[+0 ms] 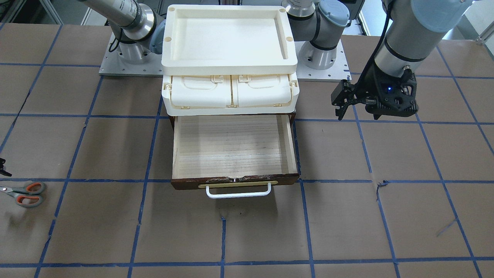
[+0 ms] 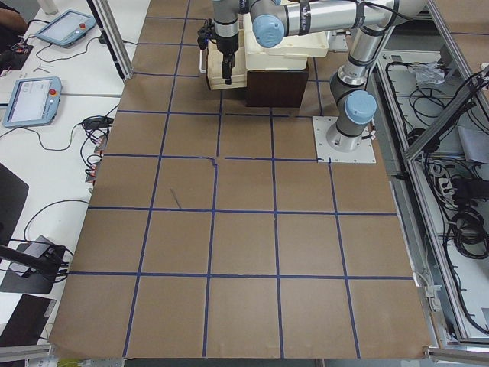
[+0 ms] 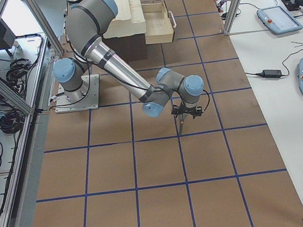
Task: Put scissors in drawer and close it
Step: 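Lower the right gripper and grasp the scissors by the blades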
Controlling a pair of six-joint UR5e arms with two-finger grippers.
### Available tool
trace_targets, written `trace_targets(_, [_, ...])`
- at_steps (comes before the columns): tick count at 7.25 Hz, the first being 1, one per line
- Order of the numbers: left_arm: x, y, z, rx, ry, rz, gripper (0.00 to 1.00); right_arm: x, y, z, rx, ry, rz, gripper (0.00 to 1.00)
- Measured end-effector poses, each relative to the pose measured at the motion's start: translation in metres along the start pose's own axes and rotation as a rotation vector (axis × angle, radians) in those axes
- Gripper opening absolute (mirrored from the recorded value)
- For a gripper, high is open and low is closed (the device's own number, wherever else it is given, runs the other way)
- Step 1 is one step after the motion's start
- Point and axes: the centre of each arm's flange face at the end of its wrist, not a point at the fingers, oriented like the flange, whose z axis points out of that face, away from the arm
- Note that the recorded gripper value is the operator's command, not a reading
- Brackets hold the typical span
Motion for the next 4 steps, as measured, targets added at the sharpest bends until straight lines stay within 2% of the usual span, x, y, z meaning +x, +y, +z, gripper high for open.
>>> trace_targets(1, [0.000, 0.000, 0.000, 0.000, 0.000, 0.000, 1.00, -0.008, -0.003, 0.012, -0.002, -0.009, -0.025, 0.88])
trace_targets(2, [0.000, 0.000, 0.000, 0.000, -0.001, 0.000, 1.00, -0.012, -0.004, 0.019, -0.014, 0.005, -0.052, 0.81])
trace_targets(3, [0.000, 0.000, 0.000, 0.000, -0.001, 0.000, 1.00, -0.014, -0.004, 0.021, -0.028, 0.017, -0.068, 0.80])
trace_targets(4, [0.000, 0.000, 0.000, 0.001, -0.001, 0.000, 1.00, -0.015, -0.004, 0.022, -0.039, 0.022, -0.075, 0.74])
